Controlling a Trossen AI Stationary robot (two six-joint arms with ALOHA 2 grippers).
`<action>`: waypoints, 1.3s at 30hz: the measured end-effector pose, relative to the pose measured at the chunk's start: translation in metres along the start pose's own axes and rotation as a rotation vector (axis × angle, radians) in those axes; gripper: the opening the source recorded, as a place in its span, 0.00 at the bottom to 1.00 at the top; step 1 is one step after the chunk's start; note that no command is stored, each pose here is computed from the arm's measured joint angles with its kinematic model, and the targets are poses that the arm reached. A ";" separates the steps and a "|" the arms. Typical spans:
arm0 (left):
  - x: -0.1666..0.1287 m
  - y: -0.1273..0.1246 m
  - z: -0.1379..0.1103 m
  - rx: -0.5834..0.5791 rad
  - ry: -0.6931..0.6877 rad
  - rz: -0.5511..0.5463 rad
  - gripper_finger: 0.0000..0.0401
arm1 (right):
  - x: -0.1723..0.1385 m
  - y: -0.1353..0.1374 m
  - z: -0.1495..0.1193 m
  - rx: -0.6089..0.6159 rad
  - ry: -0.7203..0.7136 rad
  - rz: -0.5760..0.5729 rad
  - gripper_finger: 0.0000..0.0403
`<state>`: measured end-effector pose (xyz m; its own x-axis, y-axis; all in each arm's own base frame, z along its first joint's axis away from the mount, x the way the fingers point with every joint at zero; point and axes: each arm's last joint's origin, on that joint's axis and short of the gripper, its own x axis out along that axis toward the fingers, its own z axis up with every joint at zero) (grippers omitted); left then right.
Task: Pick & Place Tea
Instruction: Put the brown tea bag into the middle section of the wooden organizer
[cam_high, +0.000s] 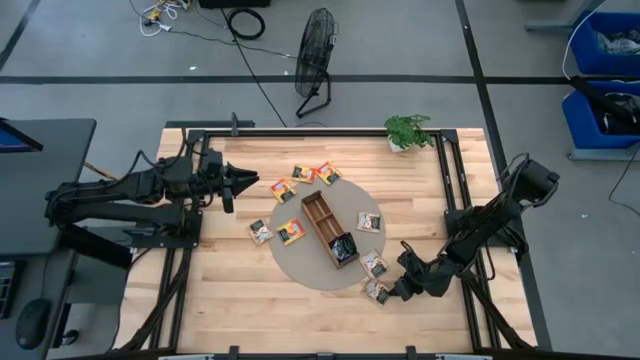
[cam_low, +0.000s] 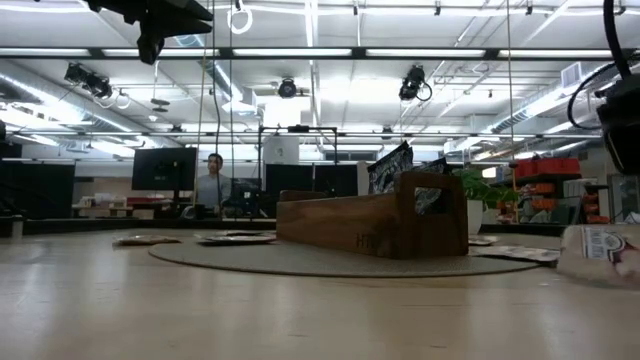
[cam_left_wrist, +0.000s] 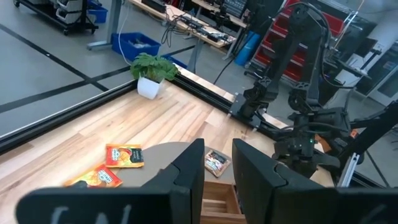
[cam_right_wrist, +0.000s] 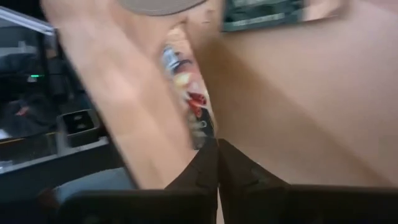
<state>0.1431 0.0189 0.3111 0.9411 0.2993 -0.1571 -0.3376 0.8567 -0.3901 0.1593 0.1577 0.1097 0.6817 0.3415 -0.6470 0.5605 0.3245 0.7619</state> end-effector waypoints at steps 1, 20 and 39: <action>0.000 0.000 0.000 -0.006 0.000 0.000 0.21 | -0.002 0.002 0.000 0.003 0.005 0.015 0.00; 0.016 -0.007 -0.010 -0.119 0.160 -0.171 0.21 | -0.074 0.091 0.037 -0.171 0.055 -0.071 0.00; 0.040 -0.015 -0.018 -0.100 0.243 -0.304 0.21 | -0.133 0.151 0.115 -0.306 0.161 -0.076 0.00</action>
<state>0.1857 0.0110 0.2944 0.9708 -0.0795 -0.2263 -0.0560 0.8422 -0.5362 0.2072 0.0596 0.3144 0.5467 0.4330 -0.7166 0.4232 0.5956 0.6828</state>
